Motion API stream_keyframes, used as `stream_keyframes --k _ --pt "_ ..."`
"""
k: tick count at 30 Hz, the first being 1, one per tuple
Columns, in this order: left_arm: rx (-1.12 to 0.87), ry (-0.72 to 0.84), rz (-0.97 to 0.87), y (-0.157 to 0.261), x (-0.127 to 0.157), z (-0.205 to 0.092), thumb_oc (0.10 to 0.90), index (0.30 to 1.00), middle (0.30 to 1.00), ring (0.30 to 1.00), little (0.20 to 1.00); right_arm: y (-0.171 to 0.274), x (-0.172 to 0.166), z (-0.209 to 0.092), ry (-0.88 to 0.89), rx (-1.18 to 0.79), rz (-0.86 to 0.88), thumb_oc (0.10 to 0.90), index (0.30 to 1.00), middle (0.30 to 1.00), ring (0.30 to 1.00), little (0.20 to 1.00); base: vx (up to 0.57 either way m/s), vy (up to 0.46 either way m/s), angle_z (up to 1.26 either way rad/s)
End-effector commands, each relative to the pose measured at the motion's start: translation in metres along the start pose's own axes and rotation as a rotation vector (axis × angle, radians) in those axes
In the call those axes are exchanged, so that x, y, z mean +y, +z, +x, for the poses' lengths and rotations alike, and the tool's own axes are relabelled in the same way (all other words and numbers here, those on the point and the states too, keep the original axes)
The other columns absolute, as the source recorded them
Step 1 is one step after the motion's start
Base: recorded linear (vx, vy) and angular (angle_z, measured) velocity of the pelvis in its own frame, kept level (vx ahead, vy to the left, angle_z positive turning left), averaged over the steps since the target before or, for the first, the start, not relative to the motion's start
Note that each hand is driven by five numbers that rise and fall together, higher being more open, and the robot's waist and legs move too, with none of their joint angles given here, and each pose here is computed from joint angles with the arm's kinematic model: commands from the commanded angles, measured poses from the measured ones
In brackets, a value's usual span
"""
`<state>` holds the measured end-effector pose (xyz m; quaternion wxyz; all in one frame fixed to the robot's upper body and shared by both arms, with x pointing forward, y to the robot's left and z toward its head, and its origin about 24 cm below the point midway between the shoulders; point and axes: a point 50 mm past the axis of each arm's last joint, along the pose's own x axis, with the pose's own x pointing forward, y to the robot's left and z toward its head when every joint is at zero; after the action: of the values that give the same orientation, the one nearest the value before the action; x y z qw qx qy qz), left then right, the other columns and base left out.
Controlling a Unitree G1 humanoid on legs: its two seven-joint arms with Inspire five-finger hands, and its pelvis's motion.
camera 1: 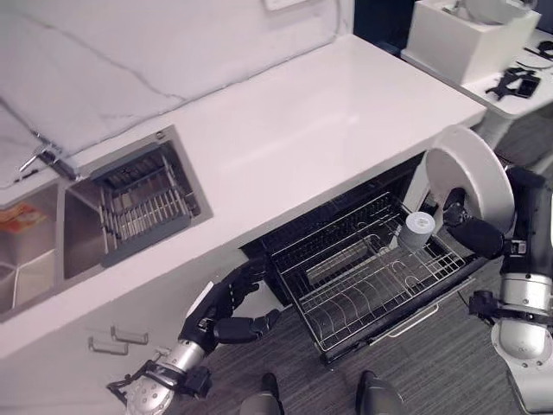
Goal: Place the dishes in the dishwasher.
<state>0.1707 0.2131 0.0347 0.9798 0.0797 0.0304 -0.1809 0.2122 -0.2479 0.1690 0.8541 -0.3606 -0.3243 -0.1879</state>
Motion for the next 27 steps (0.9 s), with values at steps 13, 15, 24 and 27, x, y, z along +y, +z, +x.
stream_keyframes --k 13,15,24,27 --pt "-0.105 -0.176 0.283 0.032 0.024 0.002 0.8 0.9 0.9 0.9 0.9 0.037 -0.008 0.023 0.056 -0.584 -0.374 0.4 0.3 0.3 0.3 0.3 0.02 0.003 0.07" --pt "-0.042 -0.16 0.248 0.017 0.026 -0.003 0.8 0.9 0.9 0.9 0.9 0.03 -0.005 0.021 0.117 -0.579 -0.408 0.4 0.3 0.3 0.3 0.3 0.02 -0.008 0.06" --pt "0.167 -0.081 0.205 -0.037 0.027 -0.024 0.8 0.9 0.9 0.9 0.9 -0.001 0.01 -0.007 0.329 -0.557 -0.434 0.4 0.3 0.3 0.3 0.3 0.0 0.0 0.01" --pt "0.226 -0.025 0.182 -0.051 0.03 -0.029 0.8 0.9 0.9 0.9 0.9 -0.014 0.018 -0.017 0.391 -0.539 -0.439 0.4 0.3 0.3 0.3 0.3 0.0 0.0 0.0"
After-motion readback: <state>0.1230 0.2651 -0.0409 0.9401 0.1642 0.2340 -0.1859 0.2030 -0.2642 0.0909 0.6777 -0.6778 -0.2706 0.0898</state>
